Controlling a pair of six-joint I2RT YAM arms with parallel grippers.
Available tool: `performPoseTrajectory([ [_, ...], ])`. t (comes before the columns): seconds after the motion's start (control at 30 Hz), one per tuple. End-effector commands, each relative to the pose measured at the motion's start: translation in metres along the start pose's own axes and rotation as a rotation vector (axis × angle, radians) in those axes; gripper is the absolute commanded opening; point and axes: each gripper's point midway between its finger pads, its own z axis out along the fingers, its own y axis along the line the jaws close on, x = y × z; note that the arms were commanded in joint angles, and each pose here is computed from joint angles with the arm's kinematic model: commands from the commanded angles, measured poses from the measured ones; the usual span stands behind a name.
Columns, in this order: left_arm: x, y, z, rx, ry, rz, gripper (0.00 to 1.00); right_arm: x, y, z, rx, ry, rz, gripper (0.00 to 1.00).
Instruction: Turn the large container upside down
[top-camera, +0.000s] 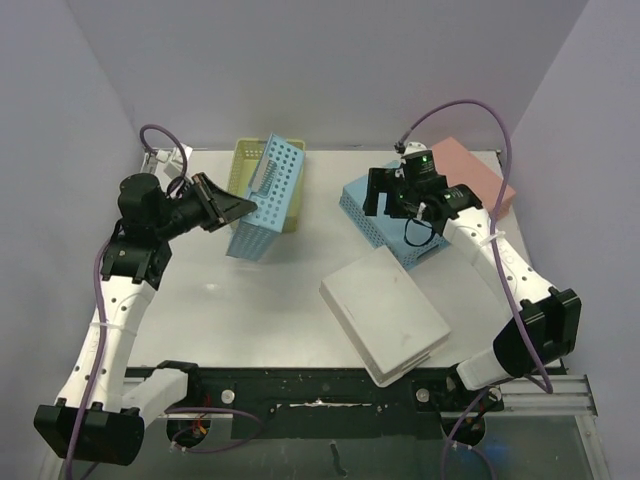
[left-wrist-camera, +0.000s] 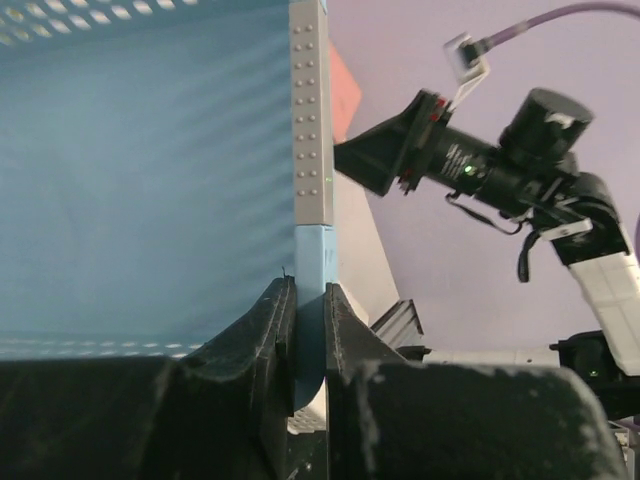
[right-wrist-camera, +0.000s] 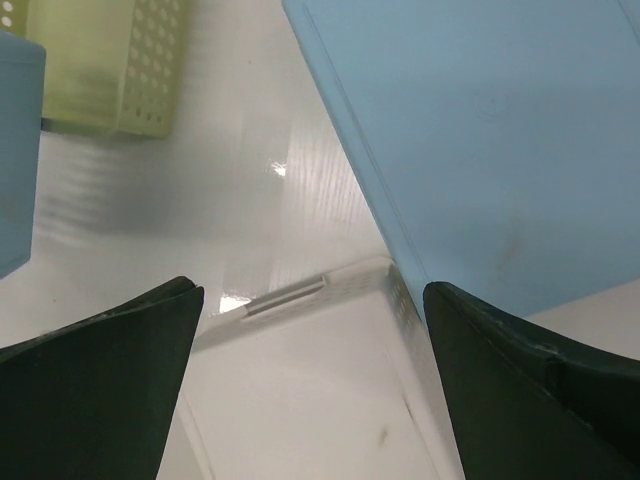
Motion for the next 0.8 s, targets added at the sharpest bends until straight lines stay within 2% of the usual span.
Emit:
performPoseTrajectory([
  [0.0,-0.017,-0.058,-0.024,0.188,-0.060,0.055,0.00,0.006,-0.005,-0.006,0.000,-0.013,0.027,1.00],
  [0.13,-0.032,-0.073,-0.032,0.194,-0.120,0.086,0.00,0.009,-0.003,-0.007,-0.014,-0.005,0.031,1.00],
  [0.3,-0.027,-0.065,-0.035,0.171,-0.134,0.001,0.00,0.008,-0.006,-0.016,-0.010,-0.021,0.026,0.99],
  [0.57,-0.001,-0.027,-0.046,0.101,-0.098,-0.134,0.00,0.013,-0.012,-0.021,0.003,-0.022,0.022,0.99],
  [0.77,0.021,0.010,-0.060,-0.037,-0.090,-0.185,0.00,0.017,-0.013,-0.016,-0.001,-0.012,0.021,0.99],
])
